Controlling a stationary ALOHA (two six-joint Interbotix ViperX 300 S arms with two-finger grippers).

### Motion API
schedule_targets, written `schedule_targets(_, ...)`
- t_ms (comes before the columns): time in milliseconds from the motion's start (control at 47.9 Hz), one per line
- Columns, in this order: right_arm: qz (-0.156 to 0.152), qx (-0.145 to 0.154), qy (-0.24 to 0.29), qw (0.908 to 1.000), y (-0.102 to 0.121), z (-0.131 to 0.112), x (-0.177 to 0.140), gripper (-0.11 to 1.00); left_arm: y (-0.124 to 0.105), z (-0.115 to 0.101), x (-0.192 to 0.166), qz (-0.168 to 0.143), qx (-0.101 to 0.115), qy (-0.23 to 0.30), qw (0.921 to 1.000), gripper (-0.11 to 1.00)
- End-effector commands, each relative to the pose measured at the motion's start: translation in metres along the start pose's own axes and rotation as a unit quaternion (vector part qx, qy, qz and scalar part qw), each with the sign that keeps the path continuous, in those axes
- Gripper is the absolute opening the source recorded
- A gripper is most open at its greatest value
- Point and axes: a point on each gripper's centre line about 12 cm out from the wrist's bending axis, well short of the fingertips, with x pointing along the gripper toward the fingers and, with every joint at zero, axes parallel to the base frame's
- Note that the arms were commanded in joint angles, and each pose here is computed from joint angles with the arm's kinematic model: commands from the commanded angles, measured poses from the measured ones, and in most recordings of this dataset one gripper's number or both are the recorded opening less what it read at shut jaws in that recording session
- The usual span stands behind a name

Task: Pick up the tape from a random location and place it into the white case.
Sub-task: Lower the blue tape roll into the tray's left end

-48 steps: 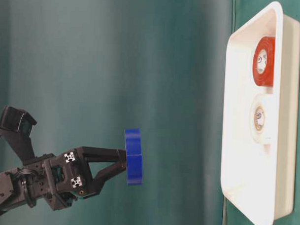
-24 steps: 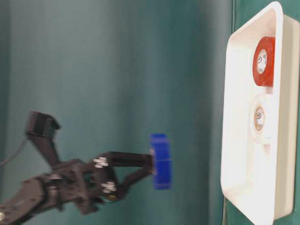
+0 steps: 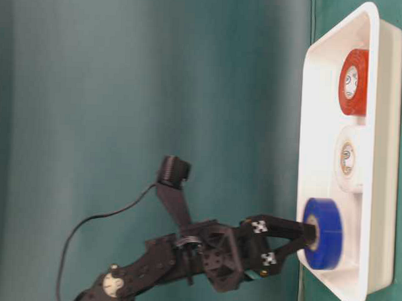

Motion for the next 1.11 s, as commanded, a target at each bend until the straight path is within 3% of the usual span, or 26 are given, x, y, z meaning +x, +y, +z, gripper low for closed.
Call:
schedule_targets(0,0.002,-0.001,-0.011,0.9999,0.0014,0.0092,-0.0013,0.82,0.0047,0.0060,-0.0046,0.003,-0.005,-0.017,0.9998,0.22)
schedule_targets(773,0.002,-0.002,-0.011,0.9999,0.0013,0.0088,-0.0011,0.82,0.0055,0.0071,0.0006,0.002,0.004,-0.023,0.9997,0.23)
schedule_targets(815,0.003,-0.002,-0.011,0.9999,0.0016,0.0087,-0.0011,0.82,0.0057,0.0080,0.0008,0.003,0.005,-0.028,0.9996,0.30)
schedule_targets(982,0.003,-0.002,-0.010,0.9999,0.0016,0.0084,-0.0005,0.82,0.0058,0.0106,0.0004,0.003,0.005,-0.037,0.9993,0.80)
schedule_targets(1044,0.002,-0.003,-0.008,1.0000,0.0015,0.0080,0.0001,0.82,0.0059,0.0106,0.0004,0.004,0.006,-0.037,0.9993,0.93)
schedule_targets(1086,0.002,-0.003,-0.008,1.0000,0.0016,0.0080,0.0004,0.82,0.0059,0.0106,0.0004,0.004,0.005,-0.037,0.9993,0.96)
